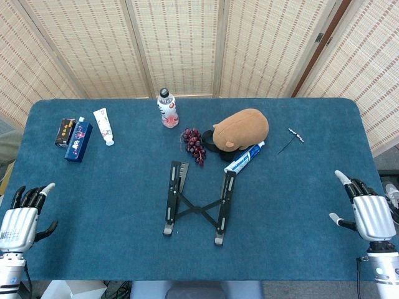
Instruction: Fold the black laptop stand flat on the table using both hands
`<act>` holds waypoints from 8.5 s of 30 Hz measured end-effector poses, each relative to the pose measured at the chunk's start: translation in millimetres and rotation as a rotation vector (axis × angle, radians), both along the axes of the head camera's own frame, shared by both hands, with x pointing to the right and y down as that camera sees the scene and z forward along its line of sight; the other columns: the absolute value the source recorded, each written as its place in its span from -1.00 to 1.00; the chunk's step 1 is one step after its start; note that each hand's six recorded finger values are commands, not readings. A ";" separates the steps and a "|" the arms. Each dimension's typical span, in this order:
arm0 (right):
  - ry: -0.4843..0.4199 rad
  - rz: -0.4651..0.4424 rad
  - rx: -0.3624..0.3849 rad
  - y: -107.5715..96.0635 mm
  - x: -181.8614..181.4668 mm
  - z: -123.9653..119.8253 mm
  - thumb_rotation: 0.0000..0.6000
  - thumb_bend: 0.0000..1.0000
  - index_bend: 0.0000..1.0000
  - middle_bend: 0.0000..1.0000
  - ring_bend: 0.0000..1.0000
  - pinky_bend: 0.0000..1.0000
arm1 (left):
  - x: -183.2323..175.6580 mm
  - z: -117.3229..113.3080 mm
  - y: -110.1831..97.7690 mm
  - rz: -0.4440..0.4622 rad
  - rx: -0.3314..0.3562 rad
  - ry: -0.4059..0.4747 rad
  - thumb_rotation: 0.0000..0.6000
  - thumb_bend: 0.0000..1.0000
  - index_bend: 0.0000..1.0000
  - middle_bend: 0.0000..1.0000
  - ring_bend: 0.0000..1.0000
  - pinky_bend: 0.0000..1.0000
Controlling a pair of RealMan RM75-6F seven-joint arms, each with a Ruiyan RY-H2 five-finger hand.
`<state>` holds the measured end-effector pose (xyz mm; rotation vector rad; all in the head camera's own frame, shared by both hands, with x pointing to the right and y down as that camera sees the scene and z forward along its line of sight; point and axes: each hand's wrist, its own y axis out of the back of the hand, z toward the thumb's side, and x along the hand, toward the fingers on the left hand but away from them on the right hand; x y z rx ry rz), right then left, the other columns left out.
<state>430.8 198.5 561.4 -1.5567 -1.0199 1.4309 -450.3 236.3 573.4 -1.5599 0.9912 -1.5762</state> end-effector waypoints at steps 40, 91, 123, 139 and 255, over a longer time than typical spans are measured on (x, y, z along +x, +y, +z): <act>-1.205 0.220 -0.675 -62.9 -142.9 72.4 1.00 -0.99 -1.00 -0.99 -1.00 -0.73 | 5.1 1.3 5.2 -0.002 -0.021 0.052 1.00 -0.55 -0.78 -0.65 -0.71 -1.00; -1.423 -0.131 -0.949 12.1 -214.2 32.6 1.00 -0.94 -1.00 -0.74 -0.89 -0.57 | 11.9 3.3 15.0 0.015 -0.060 0.071 1.00 -0.55 -0.78 -0.65 -0.71 -1.00; -1.335 -0.021 -0.966 29.9 -213.4 74.4 1.00 -0.94 -1.00 -0.74 -0.89 -0.56 | 12.0 -2.3 18.8 0.017 -0.056 0.086 1.00 -0.55 -0.78 -0.65 -0.70 -1.00; -1.372 0.046 -1.044 42.7 -216.2 81.3 1.00 -0.94 -1.00 -0.74 -0.89 -0.56 | 12.9 -1.7 19.6 0.024 -0.061 0.087 1.00 -0.55 -0.78 -0.65 -0.70 -1.00; -0.908 -0.216 -0.837 -28.2 -243.4 80.1 1.00 -0.94 -1.00 -1.00 -1.00 -0.70 | 115.9 37.2 -67.6 0.115 -0.221 0.765 1.00 -0.56 -0.60 -0.65 -0.69 -1.00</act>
